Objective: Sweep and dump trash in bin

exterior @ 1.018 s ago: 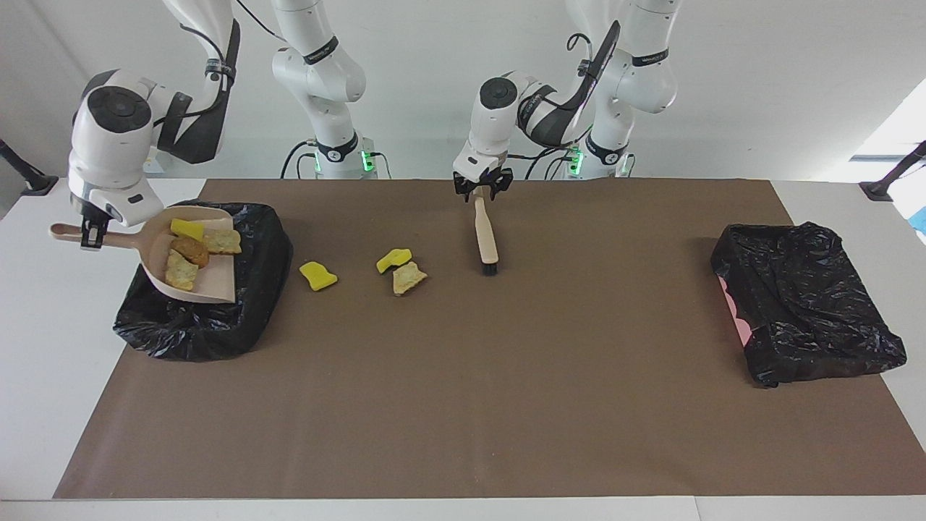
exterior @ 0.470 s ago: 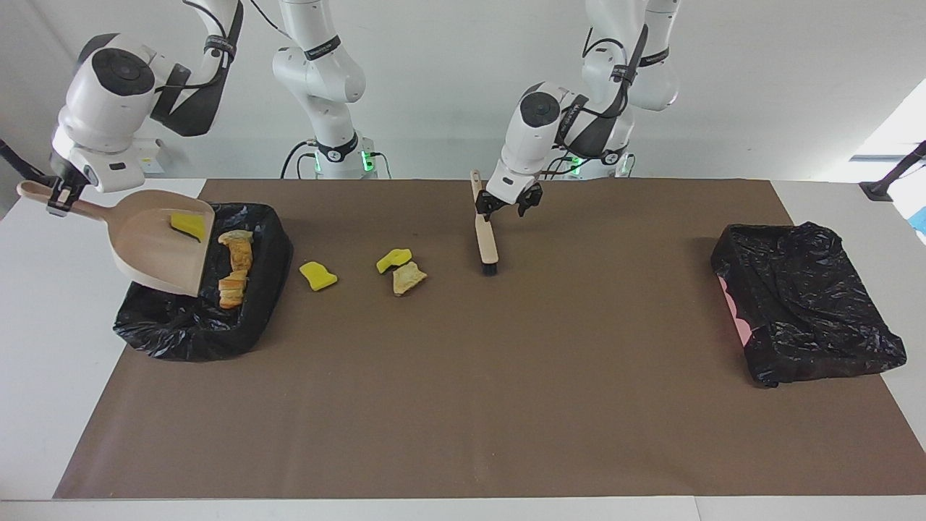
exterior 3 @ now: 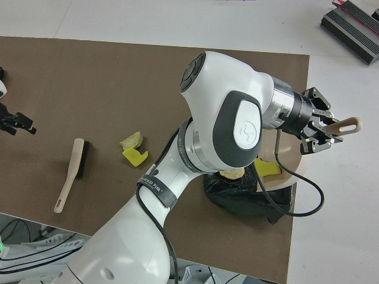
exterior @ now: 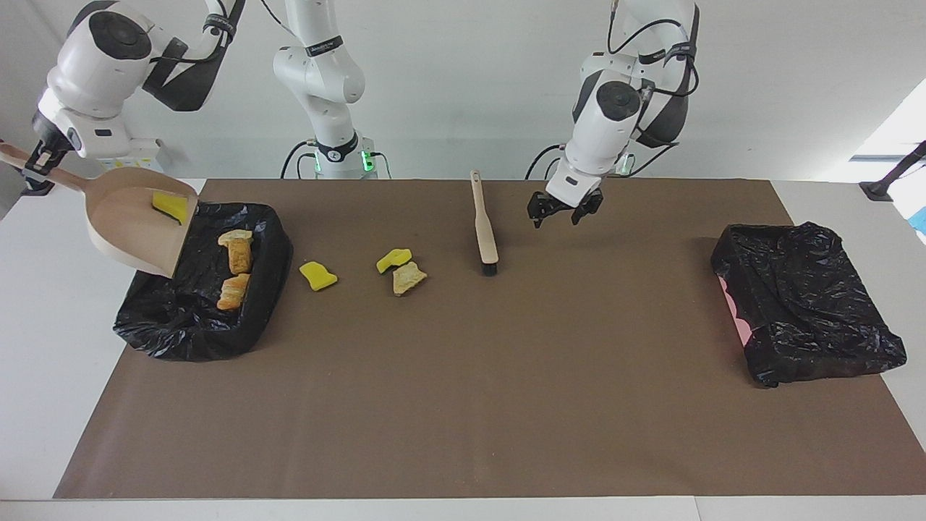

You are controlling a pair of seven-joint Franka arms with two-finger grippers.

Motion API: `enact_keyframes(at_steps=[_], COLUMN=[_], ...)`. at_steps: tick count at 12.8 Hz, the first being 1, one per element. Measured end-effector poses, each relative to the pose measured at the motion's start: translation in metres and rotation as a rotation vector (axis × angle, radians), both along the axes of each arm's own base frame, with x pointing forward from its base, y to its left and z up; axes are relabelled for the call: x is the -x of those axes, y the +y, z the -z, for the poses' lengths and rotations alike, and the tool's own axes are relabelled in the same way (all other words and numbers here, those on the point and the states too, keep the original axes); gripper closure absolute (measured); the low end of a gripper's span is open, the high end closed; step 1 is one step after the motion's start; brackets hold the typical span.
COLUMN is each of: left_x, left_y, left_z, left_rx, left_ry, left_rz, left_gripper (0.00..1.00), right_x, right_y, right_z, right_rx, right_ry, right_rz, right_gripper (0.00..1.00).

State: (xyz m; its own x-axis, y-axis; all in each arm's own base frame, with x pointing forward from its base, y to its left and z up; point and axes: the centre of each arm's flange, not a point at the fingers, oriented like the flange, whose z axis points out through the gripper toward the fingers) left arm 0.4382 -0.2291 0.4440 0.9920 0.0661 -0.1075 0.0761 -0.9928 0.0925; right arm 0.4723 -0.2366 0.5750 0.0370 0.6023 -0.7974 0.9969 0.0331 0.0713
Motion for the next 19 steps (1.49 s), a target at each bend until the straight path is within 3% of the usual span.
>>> enact_keyframes(at_steps=[2,5,10,12,17,19], left_x=[-0.003,-0.005,-0.02,-0.029,-0.056,-0.061], left_y=[0.028,0.051,0.093,0.124,0.192,0.217], left_z=[-0.013,-0.014,-0.015,-0.021,-0.086,-0.115], left_rx=[-0.004,-0.092,-0.139,-0.136,-0.124,-0.127], left_ry=[0.003,0.0,-0.019,-0.032,-0.162,-0.172], left_rz=[0.032,0.066,0.098,0.105,0.13,0.14], left_gripper=[0.07,0.07,0.0,0.0,0.0,0.0], right_x=[0.003,-0.001,0.007,0.005,-0.005,0.002], right_y=[0.005,0.025,0.021,0.026,0.072,0.054], right_z=[-0.002,-0.005,-0.017,-0.018,-0.018,-0.025], right_rx=[0.051,0.101,0.118,0.122,0.137,0.145], right_ry=[-0.021,-0.046,-0.071,-0.054,-0.008,-0.006], right_rz=[0.006,-0.011,0.007,-0.016,-0.052,-0.025], right_gripper=[0.68,0.68,0.68,0.68,0.68,0.68])
